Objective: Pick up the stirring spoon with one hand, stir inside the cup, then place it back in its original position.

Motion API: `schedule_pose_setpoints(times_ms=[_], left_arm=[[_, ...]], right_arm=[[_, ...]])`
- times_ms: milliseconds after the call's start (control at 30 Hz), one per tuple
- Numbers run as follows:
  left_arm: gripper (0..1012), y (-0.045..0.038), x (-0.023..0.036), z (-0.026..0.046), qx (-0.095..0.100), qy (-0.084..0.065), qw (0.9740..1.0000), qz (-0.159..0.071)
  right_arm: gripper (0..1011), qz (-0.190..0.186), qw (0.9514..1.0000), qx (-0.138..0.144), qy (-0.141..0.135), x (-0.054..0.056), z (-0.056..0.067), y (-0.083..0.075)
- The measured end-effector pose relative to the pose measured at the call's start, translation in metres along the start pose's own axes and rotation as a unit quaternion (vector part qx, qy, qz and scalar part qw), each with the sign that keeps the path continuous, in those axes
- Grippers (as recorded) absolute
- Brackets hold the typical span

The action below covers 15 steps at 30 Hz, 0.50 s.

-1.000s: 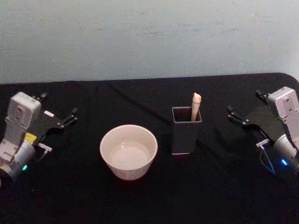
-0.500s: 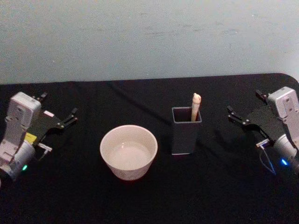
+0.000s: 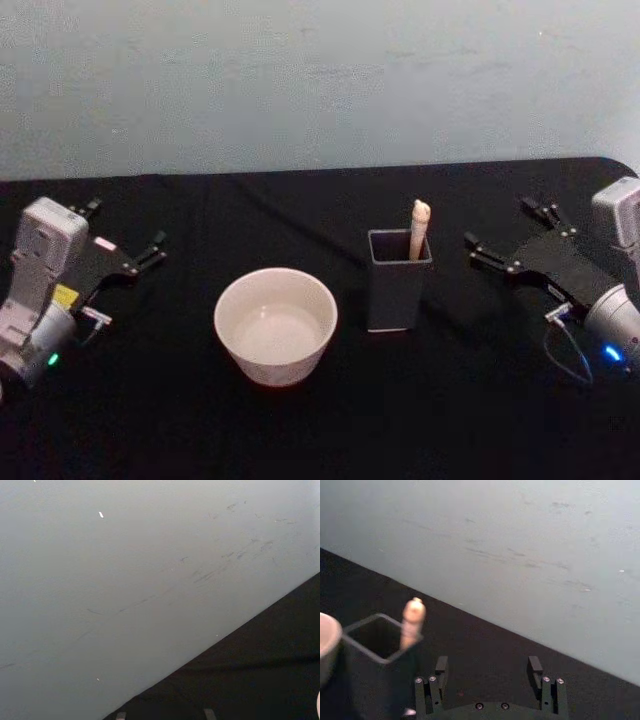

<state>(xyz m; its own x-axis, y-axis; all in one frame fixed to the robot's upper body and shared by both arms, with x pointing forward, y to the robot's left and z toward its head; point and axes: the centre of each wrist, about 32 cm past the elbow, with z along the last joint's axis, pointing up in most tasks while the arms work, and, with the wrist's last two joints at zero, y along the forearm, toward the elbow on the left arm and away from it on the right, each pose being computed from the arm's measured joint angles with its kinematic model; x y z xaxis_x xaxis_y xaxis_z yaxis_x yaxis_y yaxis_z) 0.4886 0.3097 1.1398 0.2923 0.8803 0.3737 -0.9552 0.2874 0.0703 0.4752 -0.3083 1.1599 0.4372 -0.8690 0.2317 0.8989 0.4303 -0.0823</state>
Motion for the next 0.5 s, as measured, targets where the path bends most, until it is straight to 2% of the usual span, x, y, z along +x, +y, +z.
schedule_pose_setpoints(times_ms=[33,133,200,233,300,500], left_arm=[[1001,0.0,0.0,0.0,0.0,0.0,1.0,0.0],[1001,0.0,0.0,0.0,0.0,0.0,1.0,0.0],[1001,0.0,0.0,0.0,0.0,0.0,1.0,0.0],[1001,0.0,0.0,0.0,0.0,0.0,1.0,0.0],[1001,0.0,0.0,0.0,0.0,0.0,1.0,0.0],[1001,0.0,0.0,0.0,0.0,0.0,1.0,0.0]], right_arm=[[1002,0.012,0.9998,0.002,0.014,-0.001,0.002,-0.002],[1002,0.028,0.999,0.005,0.035,-0.002,0.004,-0.005],[1002,0.05,0.9968,0.009,0.062,-0.004,0.007,-0.008],[1002,0.05,0.9968,0.009,0.062,-0.004,0.007,-0.008],[1002,0.069,0.9941,0.016,0.082,-0.007,0.008,-0.008],[1002,0.094,0.9903,0.021,0.101,-0.011,0.01,-0.002]])
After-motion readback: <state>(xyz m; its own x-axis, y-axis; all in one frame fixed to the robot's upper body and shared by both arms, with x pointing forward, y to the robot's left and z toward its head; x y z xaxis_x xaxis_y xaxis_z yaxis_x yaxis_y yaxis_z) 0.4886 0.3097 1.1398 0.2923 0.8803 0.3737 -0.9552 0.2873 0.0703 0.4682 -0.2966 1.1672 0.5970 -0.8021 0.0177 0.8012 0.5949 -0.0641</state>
